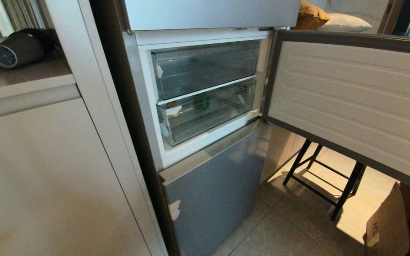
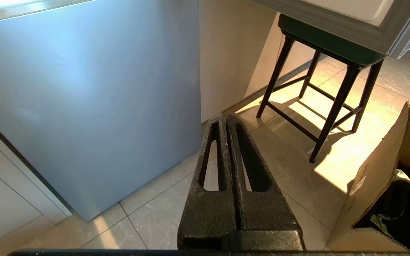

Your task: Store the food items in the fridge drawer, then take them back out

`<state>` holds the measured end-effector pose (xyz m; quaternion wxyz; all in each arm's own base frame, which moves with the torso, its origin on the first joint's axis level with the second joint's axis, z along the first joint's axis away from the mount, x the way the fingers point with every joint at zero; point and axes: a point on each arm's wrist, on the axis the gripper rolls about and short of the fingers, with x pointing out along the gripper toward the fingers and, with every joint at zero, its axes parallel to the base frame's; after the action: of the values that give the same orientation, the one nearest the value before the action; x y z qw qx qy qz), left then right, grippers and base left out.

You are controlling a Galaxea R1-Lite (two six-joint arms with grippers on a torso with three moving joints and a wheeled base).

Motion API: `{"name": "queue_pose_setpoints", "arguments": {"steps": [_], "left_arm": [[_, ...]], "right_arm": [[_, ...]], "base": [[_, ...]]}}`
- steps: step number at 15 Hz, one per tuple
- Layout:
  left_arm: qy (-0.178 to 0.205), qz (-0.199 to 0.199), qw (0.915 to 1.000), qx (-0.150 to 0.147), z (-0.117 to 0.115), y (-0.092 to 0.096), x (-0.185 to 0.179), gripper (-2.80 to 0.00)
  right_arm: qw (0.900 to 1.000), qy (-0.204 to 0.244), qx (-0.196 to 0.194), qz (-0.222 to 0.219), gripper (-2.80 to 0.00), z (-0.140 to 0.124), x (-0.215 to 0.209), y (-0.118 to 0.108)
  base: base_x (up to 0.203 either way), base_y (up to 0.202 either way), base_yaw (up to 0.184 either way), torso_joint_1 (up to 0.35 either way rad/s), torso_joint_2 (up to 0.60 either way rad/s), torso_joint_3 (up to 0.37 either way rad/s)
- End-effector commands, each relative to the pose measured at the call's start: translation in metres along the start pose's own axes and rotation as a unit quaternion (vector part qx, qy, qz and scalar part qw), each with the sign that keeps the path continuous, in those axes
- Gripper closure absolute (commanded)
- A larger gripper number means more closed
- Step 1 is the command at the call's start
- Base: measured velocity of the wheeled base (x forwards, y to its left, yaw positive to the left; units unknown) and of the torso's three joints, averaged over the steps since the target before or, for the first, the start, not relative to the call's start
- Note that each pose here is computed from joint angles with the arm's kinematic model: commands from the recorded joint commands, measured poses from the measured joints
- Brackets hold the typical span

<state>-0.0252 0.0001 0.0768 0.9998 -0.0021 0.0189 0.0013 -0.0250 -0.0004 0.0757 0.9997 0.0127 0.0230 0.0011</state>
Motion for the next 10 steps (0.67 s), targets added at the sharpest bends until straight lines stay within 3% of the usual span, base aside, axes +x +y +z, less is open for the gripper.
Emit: {"name": "queue_pose_setpoints", "arguments": {"steps": [1,10], "left_arm": [[0.0,0.0,1.0,0.0,0.0001,0.0,-0.0001,0.0],[0.0,0.0,1.0,0.0,-0.0001,0.0,0.0,0.0]], "right_arm": [[1.0,0.001,0.0,0.0,0.0,-0.0001,0.0001,0.0],[1.0,0.0,0.0,0.0,0.0,-0.0001,0.0,0.0]], "base": [[0.0,0.0,0.0,0.0,0.0,0.0],[0.0,0.0,0.0,0.0,0.0,0.0]]}}
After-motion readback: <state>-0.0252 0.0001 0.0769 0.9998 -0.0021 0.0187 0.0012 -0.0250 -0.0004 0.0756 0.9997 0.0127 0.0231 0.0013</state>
